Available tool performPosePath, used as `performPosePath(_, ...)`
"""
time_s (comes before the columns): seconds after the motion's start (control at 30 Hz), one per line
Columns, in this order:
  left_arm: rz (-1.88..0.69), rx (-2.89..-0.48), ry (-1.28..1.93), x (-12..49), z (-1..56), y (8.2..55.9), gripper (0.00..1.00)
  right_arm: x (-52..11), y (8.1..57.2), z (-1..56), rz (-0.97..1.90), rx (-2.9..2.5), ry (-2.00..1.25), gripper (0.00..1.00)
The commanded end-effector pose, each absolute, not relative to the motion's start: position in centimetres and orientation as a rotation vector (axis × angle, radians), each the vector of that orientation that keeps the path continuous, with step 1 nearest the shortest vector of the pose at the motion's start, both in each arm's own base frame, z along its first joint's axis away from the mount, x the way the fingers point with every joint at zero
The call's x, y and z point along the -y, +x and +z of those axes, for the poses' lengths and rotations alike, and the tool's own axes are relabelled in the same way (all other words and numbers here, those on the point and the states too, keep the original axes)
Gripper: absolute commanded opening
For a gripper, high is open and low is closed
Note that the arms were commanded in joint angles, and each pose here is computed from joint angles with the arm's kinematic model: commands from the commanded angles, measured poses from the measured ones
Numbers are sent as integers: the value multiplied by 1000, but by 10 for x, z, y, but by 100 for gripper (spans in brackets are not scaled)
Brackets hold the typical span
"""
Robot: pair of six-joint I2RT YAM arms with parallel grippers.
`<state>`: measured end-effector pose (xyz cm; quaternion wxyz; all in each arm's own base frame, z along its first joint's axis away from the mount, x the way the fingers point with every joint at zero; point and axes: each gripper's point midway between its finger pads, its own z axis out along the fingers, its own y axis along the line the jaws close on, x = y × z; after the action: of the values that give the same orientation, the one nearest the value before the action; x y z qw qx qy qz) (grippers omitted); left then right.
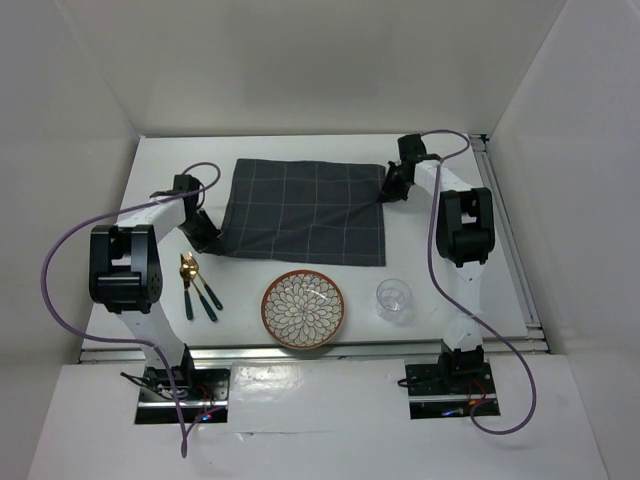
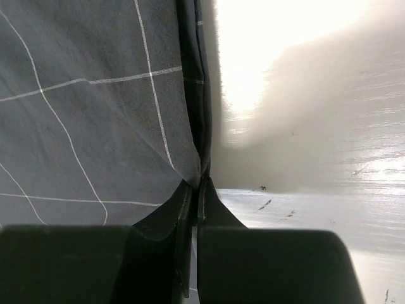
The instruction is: Set the dinner table for one person
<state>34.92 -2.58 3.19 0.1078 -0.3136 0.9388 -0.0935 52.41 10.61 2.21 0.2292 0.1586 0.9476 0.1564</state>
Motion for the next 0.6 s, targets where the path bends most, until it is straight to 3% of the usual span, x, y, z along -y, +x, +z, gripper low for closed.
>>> performPosePath(0.0,-258,-2758,-856,29,40,344,0,-94,519,30,372,-2605,428,0)
performPosePath(0.3,-164,-2770,-808,35,43,332,0,-71,508,47,265,-2607,448,3)
performPosePath(0.37,-136,-2768,-798,34,45,330,2,-72,508,56,277,-2594,415,17)
performPosePath(0.47,-125,-2767,-784,35,48,331,17,-74,506,71,297,-2578,407,33)
performPosePath(0.57,-120,-2755,-769,37,55,330,34,-73,507,95,300,-2548,386,66)
